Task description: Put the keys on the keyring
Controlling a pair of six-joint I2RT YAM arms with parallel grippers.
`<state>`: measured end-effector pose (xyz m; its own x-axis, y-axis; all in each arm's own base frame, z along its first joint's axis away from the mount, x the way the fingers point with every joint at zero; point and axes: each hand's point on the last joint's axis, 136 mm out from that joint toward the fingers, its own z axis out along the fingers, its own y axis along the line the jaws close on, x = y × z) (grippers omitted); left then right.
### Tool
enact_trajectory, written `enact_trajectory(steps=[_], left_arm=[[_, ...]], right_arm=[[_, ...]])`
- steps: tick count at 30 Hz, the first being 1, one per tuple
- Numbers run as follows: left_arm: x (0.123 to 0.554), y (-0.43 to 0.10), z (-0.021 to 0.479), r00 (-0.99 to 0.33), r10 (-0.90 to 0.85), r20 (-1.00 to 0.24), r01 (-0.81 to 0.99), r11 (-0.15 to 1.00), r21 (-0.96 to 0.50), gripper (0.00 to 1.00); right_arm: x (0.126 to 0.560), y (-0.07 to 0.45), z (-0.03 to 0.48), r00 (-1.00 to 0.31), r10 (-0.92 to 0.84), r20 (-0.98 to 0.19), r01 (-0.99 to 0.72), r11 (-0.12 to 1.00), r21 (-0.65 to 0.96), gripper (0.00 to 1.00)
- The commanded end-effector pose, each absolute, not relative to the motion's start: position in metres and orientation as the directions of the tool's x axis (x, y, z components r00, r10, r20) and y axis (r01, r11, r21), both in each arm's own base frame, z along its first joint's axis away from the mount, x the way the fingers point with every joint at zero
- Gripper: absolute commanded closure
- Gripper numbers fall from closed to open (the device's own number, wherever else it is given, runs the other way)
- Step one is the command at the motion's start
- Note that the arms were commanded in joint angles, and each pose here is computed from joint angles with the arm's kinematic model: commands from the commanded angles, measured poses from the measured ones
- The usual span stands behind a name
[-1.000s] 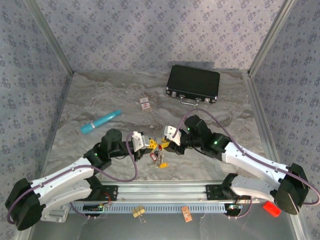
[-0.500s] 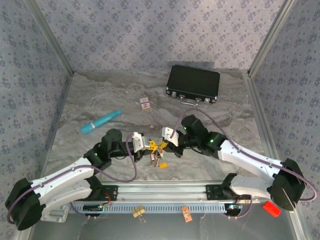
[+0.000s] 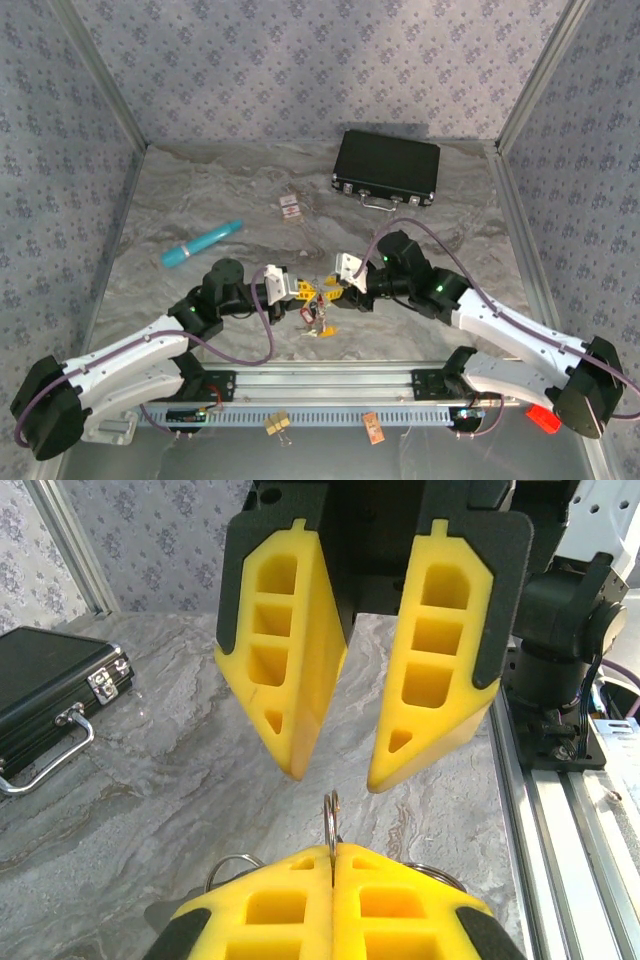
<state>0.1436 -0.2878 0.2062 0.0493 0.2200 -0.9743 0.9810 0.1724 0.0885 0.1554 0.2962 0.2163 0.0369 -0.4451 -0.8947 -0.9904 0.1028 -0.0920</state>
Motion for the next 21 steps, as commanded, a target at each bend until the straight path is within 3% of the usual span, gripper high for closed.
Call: enact_trajectory(steps=[1,9,14,16,19,21], left_arm=[[0.141,-0.291,0.221,0.088,0.161,-0.983,0.980,0.160,0.114,1.00],[0.140,-0.291,0.222,0.087,0.158,-0.984,0.982,0.155,0.112,1.00],[0.140,-0.292,0.221,0.085,0.160,-0.983,0.982,0.155,0.110,1.00],[0.144,-0.291,0.220,0.080,0.174,-0.981,0.979,0.173,0.111,0.99],[0.151,-0.287,0.215,0.067,0.220,-0.973,0.970,0.212,0.115,0.73],[0.152,-0.285,0.212,0.068,0.245,-0.967,0.968,0.220,0.124,0.68]], right_arm=[[0.149,0.303,0.219,0.052,-0.417,-0.907,-0.994,0.062,-0.085,0.71],[0.153,0.312,0.217,0.052,-0.416,-0.908,-0.995,0.058,-0.084,0.79],[0.153,0.314,0.219,0.055,-0.413,-0.909,-0.995,0.048,-0.082,1.00],[0.152,0.312,0.219,0.058,-0.428,-0.902,-0.995,0.046,-0.086,1.00],[0.154,0.308,0.218,0.074,-0.488,-0.869,-0.992,0.051,-0.113,1.00],[0.156,0.302,0.213,0.089,-0.556,-0.827,-0.989,0.048,-0.139,1.00]])
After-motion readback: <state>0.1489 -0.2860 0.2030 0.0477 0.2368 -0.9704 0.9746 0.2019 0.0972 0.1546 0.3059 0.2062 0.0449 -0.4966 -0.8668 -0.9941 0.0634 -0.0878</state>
